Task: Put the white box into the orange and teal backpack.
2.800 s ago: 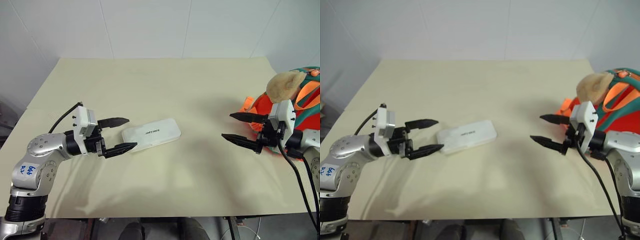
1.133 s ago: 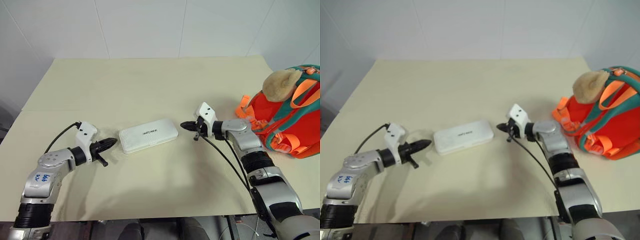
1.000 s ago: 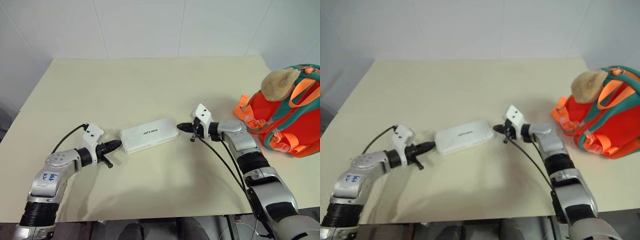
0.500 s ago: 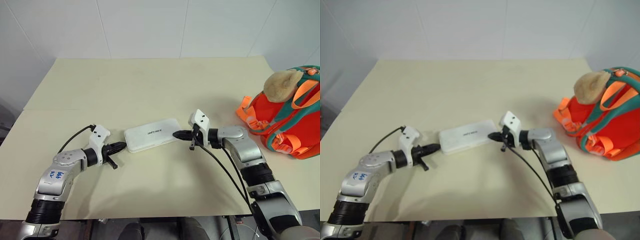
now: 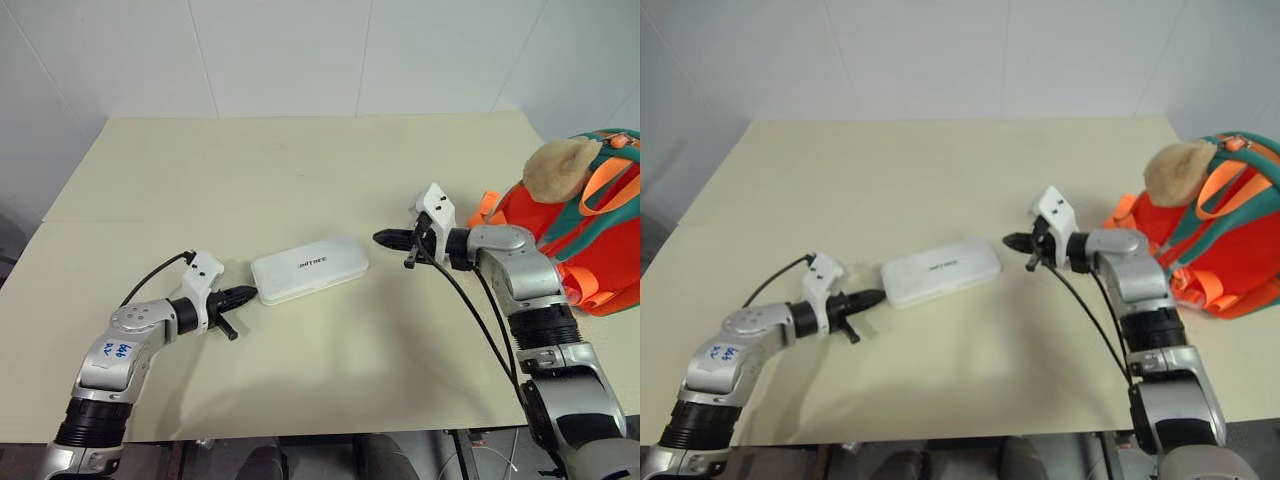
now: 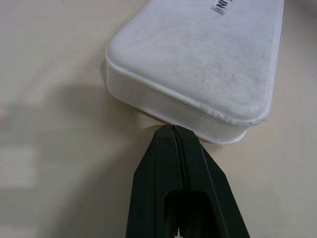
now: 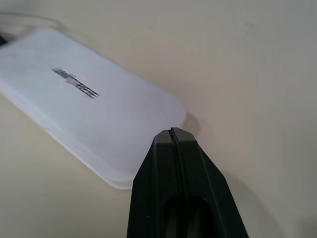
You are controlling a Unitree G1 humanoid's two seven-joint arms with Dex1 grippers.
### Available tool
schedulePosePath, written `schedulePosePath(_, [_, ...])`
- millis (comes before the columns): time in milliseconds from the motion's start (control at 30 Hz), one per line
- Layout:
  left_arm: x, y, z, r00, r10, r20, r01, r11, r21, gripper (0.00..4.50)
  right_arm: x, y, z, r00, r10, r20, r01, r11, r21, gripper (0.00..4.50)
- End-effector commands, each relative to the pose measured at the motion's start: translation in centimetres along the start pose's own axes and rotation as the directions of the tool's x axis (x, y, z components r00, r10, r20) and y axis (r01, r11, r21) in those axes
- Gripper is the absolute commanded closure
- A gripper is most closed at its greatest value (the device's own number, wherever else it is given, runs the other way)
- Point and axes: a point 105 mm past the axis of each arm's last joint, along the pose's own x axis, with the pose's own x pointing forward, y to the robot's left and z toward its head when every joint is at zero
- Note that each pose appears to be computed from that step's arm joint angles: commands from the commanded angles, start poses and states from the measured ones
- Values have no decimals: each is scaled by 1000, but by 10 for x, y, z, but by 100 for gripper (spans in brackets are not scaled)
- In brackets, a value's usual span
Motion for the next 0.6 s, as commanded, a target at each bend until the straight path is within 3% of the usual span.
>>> schedulePosePath(33, [3, -2, 9, 1000, -14, 26, 13, 1000, 28, 450, 14, -3, 1, 1000, -5, 4, 6, 999, -34, 438])
schedulePosePath(300, [3, -1, 12, 999, -12, 31, 11, 999, 35, 450, 34, 3, -8, 999, 43, -3, -43, 999, -26, 438])
schedulePosePath(600, [3, -2, 10, 999, -12, 31, 12, 999, 32, 450, 32, 2, -20, 999, 24, -40, -25, 999, -20, 438])
